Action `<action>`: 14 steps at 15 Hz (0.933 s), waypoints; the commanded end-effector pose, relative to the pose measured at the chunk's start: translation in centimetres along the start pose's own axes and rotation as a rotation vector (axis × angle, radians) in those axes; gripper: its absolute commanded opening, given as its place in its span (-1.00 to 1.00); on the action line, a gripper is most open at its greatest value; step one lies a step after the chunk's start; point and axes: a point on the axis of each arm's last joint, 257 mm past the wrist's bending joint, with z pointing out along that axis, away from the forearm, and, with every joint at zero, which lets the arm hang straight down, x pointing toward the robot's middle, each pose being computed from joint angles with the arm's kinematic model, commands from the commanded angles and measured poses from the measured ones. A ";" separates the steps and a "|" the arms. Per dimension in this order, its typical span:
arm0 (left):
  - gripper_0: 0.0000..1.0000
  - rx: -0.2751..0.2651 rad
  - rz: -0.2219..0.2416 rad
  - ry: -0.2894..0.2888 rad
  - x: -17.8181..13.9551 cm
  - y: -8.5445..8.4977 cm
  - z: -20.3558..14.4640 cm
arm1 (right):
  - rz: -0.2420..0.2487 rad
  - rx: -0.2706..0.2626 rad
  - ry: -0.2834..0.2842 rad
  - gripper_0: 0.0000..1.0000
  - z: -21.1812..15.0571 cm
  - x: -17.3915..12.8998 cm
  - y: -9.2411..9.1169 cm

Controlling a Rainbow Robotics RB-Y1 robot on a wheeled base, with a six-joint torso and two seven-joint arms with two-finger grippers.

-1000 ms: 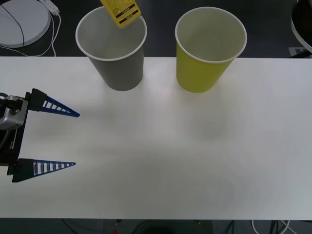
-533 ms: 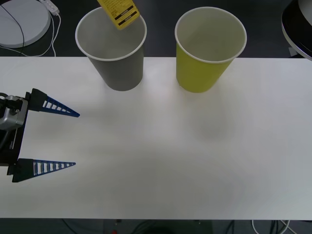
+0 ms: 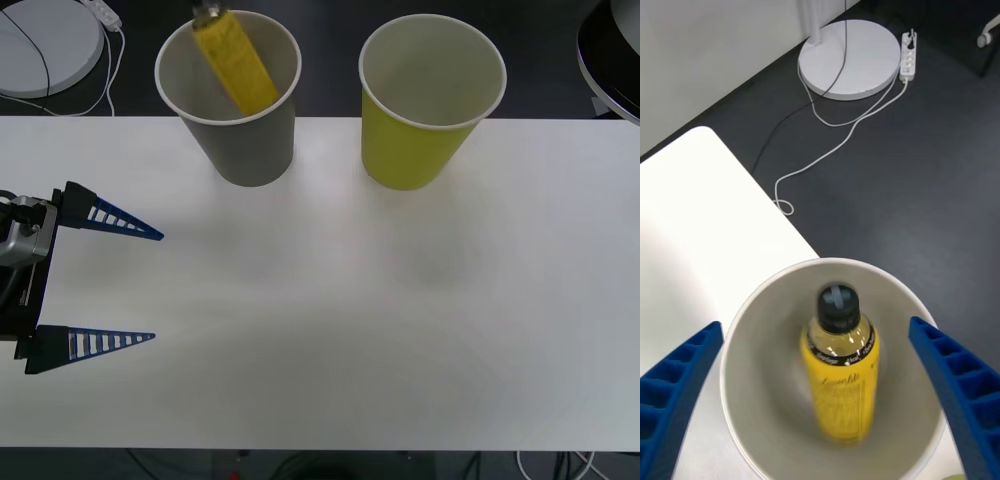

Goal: Put the can into the green bin and the plastic bottle into the gray bin

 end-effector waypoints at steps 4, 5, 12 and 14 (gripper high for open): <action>1.00 0.000 0.000 0.000 0.0 0.0 0.0 | 0.009 -0.008 -0.009 1.00 0.0 -0.2 0.1; 1.00 0.000 0.000 0.000 0.0 0.0 0.0 | 0.010 -0.008 -0.008 1.00 0.0 -0.1 0.1; 1.00 0.000 0.000 0.000 0.0 0.0 0.0 | -0.013 -0.031 -0.014 1.00 -0.4 0.4 -0.4; 1.00 0.000 0.000 0.000 0.0 0.0 0.0 | -0.013 -0.057 -0.017 1.00 -0.7 1.0 -0.3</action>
